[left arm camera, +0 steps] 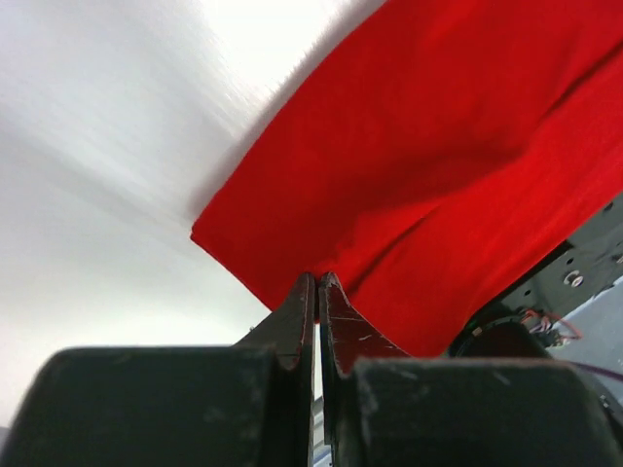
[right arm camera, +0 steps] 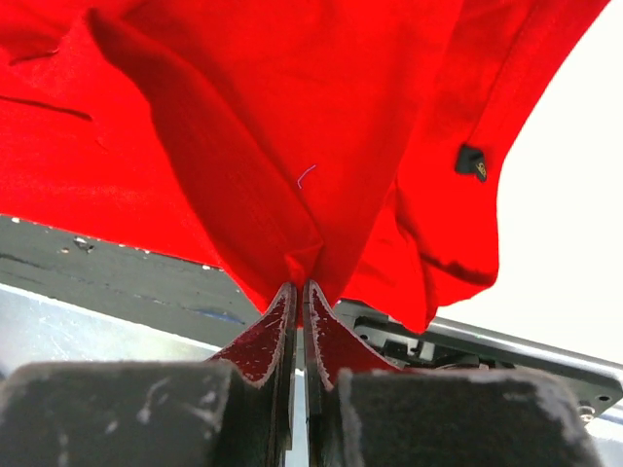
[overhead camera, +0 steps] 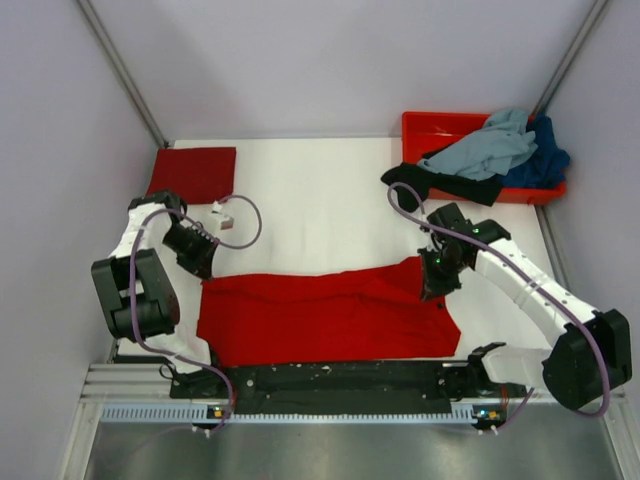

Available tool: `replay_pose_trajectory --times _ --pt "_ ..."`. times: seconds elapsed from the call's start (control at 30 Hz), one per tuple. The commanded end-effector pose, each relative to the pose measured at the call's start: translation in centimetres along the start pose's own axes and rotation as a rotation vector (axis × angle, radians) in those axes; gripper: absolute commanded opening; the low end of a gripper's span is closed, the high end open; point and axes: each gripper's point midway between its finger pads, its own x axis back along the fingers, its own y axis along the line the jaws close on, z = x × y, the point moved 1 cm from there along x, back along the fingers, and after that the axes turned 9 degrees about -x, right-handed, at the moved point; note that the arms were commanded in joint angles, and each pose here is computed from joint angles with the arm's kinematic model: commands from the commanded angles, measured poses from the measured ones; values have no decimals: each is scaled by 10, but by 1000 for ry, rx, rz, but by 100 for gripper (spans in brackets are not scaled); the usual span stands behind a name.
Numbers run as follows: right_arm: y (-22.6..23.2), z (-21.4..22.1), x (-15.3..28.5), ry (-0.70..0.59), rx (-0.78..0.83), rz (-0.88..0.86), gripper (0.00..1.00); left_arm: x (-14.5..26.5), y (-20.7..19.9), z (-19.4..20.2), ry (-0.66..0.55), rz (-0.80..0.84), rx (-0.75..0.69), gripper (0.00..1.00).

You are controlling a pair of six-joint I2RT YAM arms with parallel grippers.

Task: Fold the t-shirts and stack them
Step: Fold the other side of the tshirt into a rectangle

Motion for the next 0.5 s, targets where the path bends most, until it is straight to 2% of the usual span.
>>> replay_pose_trajectory --times 0.0,0.2,0.33,0.47 --pt "-14 13 -4 33 -46 67 0 10 -3 14 41 -58 -101 0" --pt "-36 22 -9 82 -77 175 0 14 8 22 86 -98 -121 0" --pt "-33 28 -20 118 -95 145 0 9 20 34 152 -146 -123 0" --pt "-31 32 -33 143 -126 122 0 0 19 43 186 -113 -117 0"
